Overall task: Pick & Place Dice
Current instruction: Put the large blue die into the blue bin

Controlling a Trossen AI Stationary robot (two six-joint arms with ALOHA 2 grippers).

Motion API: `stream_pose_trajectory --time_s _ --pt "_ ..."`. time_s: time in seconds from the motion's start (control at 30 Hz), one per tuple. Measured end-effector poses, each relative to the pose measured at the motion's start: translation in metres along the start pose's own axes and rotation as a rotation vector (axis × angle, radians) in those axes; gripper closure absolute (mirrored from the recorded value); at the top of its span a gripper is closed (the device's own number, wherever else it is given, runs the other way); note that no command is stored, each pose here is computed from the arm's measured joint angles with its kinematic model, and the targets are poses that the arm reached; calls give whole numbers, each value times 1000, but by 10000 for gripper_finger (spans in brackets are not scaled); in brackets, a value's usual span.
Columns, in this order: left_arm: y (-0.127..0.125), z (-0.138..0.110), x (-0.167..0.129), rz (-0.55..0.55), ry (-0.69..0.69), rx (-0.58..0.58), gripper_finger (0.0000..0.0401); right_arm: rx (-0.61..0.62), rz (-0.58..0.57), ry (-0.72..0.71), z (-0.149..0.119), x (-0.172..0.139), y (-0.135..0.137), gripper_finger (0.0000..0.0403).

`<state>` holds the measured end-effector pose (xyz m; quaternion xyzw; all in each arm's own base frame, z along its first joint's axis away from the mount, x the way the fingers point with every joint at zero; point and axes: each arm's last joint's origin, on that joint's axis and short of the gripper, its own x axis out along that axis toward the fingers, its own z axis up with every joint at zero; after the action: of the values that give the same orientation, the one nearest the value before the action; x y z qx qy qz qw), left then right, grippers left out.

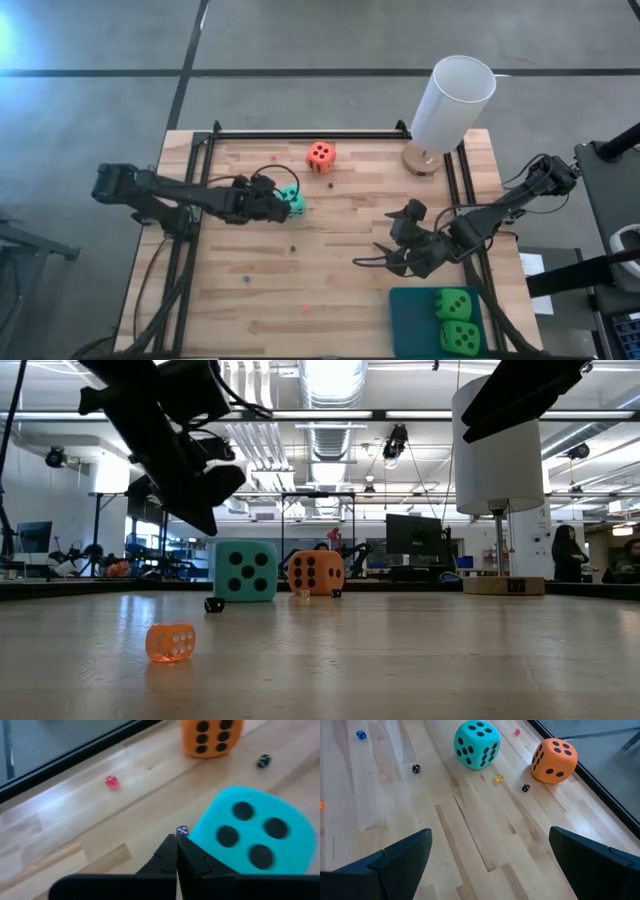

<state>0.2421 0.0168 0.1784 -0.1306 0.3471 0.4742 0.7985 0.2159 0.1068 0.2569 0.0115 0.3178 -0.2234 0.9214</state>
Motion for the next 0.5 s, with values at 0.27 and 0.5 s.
stream_pose_trajectory --time_s 0.27,0.5 --pt "9 -7 13 23 1 -31 400 0 0 0 0 0 0 3" --pt "6 -12 17 -39 -15 -37 400 1 1 -1 0 0 0 3"
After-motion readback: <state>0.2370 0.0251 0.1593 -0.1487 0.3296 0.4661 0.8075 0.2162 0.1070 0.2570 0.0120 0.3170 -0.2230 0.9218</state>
